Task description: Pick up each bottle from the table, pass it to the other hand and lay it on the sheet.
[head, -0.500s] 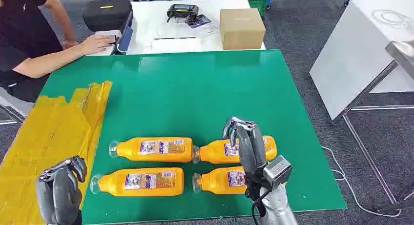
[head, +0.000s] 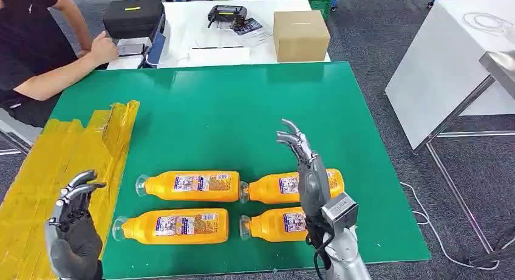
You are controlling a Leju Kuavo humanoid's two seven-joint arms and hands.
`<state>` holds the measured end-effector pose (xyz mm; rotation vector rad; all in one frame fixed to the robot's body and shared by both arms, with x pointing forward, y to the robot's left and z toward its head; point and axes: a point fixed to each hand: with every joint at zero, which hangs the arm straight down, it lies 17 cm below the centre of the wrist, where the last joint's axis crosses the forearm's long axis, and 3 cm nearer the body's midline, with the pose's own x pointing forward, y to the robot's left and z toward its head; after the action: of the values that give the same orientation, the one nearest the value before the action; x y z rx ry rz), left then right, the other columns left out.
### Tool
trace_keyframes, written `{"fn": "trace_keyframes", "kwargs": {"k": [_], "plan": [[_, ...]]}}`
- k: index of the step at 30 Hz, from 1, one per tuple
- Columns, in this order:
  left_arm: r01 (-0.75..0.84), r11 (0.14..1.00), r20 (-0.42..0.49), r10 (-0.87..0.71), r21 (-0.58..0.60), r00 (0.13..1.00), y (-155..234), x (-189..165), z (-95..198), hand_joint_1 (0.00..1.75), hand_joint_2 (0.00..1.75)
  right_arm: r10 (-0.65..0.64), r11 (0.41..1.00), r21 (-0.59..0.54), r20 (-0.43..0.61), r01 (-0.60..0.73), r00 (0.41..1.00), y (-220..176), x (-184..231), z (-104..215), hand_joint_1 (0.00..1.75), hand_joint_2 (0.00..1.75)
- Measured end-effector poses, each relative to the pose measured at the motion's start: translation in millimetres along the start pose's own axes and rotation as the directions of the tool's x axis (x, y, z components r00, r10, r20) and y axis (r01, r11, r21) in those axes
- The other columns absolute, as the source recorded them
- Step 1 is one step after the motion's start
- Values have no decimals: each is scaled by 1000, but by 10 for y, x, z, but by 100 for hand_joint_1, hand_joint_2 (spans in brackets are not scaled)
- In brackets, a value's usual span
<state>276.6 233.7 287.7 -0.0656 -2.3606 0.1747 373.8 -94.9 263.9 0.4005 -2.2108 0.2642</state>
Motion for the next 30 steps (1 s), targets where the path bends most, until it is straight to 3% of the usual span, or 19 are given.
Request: {"fn": "trace_keyframes", "kwargs": {"k": [5,6,18,30], "plan": [[0,1000,-5,0,2,1000,-10,-18,6,0,0,115,993,5,-43,-115,992,-11,-110,-1,0,0],[-1,1000,-8,2,2,1000,-9,-31,13,0,0,148,989,23,-72,-146,986,12,-177,-3,0,175],[-56,998,-37,55,-28,998,-86,-187,-18,0,0,294,911,345,-158,-226,943,858,-649,-134,0,175],[-68,997,-52,66,-30,996,-105,-266,-32,0,0,369,777,590,-148,-217,918,1687,-879,159,0,175]]}}
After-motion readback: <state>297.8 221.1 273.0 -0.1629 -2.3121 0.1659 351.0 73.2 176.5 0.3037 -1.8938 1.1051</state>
